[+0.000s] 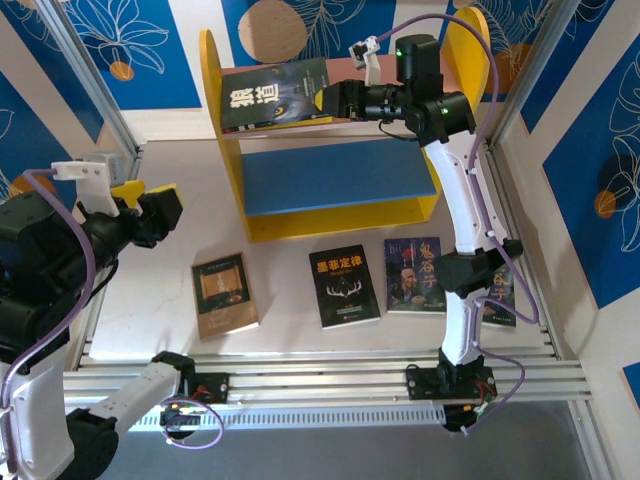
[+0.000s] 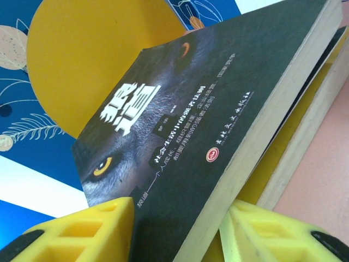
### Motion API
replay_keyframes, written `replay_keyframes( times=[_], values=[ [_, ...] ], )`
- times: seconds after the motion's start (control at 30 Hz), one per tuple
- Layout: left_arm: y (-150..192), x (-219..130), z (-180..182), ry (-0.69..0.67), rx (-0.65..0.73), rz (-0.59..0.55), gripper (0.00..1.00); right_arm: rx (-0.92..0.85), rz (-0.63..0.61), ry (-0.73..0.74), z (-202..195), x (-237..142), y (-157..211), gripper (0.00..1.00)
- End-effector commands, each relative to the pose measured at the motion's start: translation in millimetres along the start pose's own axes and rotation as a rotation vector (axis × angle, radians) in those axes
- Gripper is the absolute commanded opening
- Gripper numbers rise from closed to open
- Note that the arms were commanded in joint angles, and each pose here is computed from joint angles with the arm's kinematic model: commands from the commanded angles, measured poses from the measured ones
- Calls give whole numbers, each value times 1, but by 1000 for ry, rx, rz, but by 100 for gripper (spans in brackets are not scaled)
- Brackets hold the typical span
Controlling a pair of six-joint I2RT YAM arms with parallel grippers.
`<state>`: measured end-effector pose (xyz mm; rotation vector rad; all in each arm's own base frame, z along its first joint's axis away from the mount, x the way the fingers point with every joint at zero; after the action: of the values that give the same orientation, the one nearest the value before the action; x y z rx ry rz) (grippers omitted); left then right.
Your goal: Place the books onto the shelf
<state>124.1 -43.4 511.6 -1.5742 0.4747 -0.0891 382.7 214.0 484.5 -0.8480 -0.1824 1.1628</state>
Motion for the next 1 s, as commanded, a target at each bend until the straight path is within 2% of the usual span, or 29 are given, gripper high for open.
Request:
replay_keyframes(
  times=[0.0,0.23,0.4,0.7,0.97],
  values=[
    [1,-4,3,-28,13,-1,68,-45,-19,0,5,-4,-3,47],
    [1,-2,3,-27,14,4,68,-31,-14,25,-5,-5,-3,51],
    [2,-1,3,-26,14,7,68,-27,-9,40,-9,-5,-3,58],
    [1,0,3,-23,13,4,68,-34,2,25,-9,-3,-1,59],
    [1,2,3,-21,10,6,68,-44,5,5,-7,2,-1,55]
  ],
)
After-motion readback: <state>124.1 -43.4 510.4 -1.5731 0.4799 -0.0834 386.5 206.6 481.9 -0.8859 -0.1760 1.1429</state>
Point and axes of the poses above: each hand's point on the last joint's axis, 136 mm out from that joint toward the fingers, its own x axis out along the fingers, its own z axis along the line the jaws close on, y = z × x, the point moved 8 cm from there along -x, back along the fingers, and after that the axes turned 9 degrees about x, right-handed, at the moved point
